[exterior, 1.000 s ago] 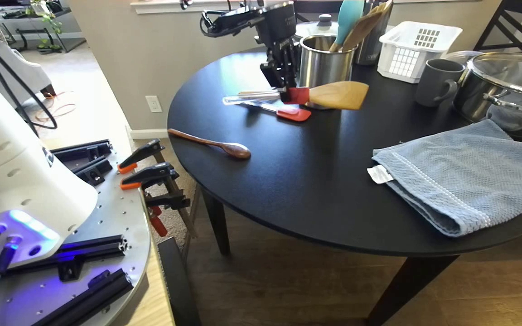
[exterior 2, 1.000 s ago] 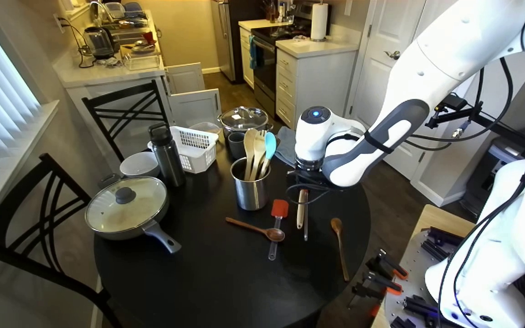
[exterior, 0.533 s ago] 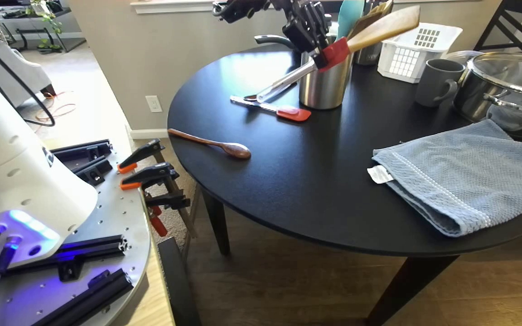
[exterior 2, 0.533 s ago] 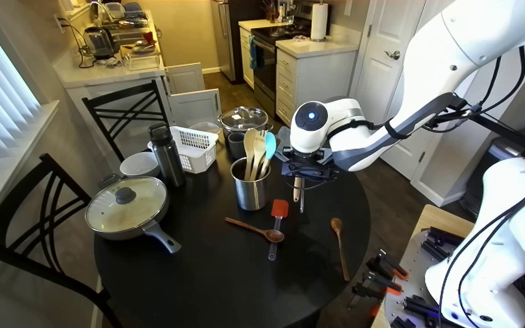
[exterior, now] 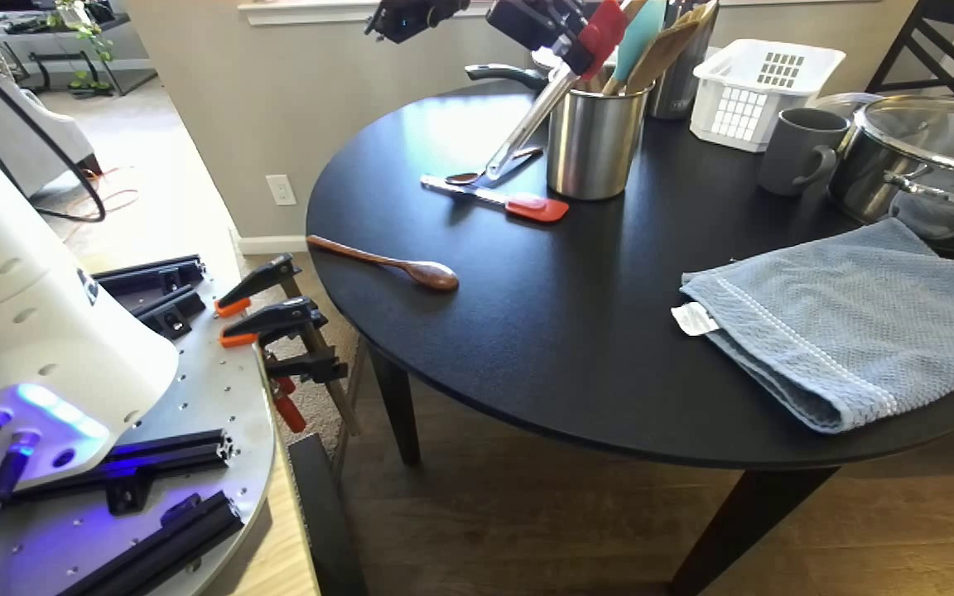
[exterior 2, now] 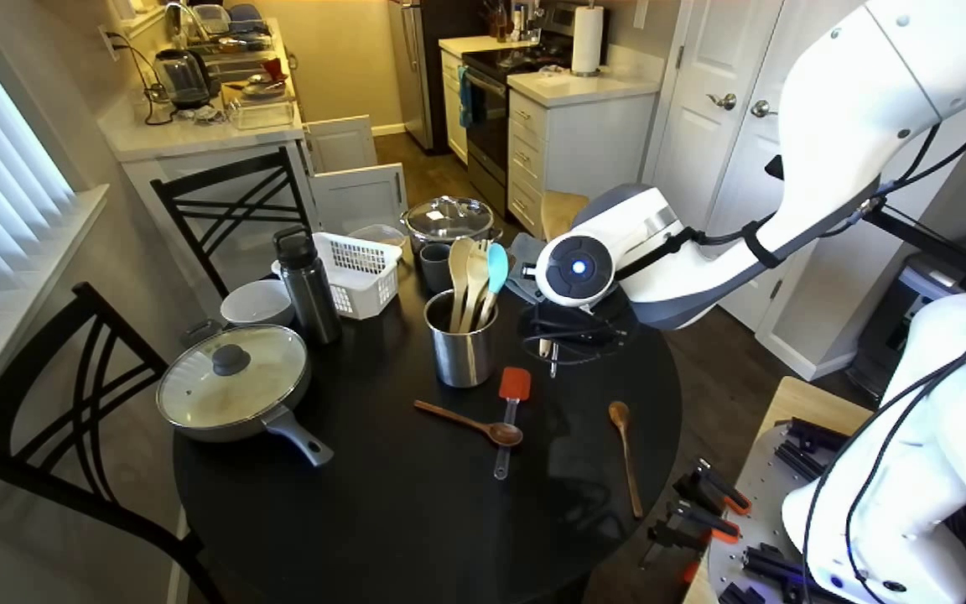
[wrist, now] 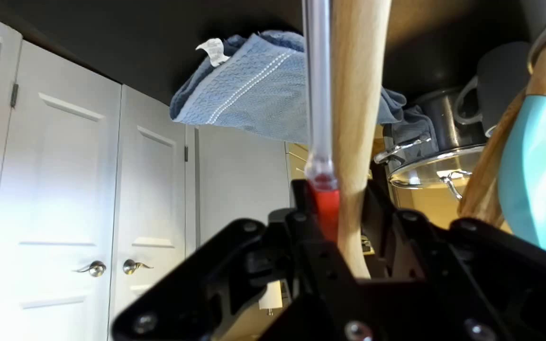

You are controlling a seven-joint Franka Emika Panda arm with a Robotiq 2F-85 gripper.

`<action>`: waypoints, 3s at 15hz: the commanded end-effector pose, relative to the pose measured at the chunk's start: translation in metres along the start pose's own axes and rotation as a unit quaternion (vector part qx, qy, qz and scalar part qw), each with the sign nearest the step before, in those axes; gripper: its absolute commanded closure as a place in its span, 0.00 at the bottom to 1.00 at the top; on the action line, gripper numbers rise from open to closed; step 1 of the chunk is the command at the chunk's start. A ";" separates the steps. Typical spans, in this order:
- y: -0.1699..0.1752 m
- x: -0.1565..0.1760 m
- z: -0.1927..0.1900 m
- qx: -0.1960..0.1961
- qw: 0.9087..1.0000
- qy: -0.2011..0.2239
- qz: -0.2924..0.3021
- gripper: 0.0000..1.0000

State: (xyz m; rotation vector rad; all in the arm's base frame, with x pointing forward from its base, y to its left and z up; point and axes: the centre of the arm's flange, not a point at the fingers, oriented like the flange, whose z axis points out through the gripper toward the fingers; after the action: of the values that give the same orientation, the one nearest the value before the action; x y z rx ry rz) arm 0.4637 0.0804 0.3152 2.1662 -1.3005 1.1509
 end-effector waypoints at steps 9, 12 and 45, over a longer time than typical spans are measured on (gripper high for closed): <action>-0.036 0.043 -0.096 0.109 0.991 0.071 0.036 0.92; -0.058 0.057 -0.101 0.131 0.984 0.114 0.038 0.92; -0.101 0.020 -0.038 0.094 0.993 0.061 -0.022 0.00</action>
State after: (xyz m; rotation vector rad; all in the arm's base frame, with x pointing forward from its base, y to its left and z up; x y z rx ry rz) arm 0.5699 0.1542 0.3406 2.0578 -1.1401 1.5183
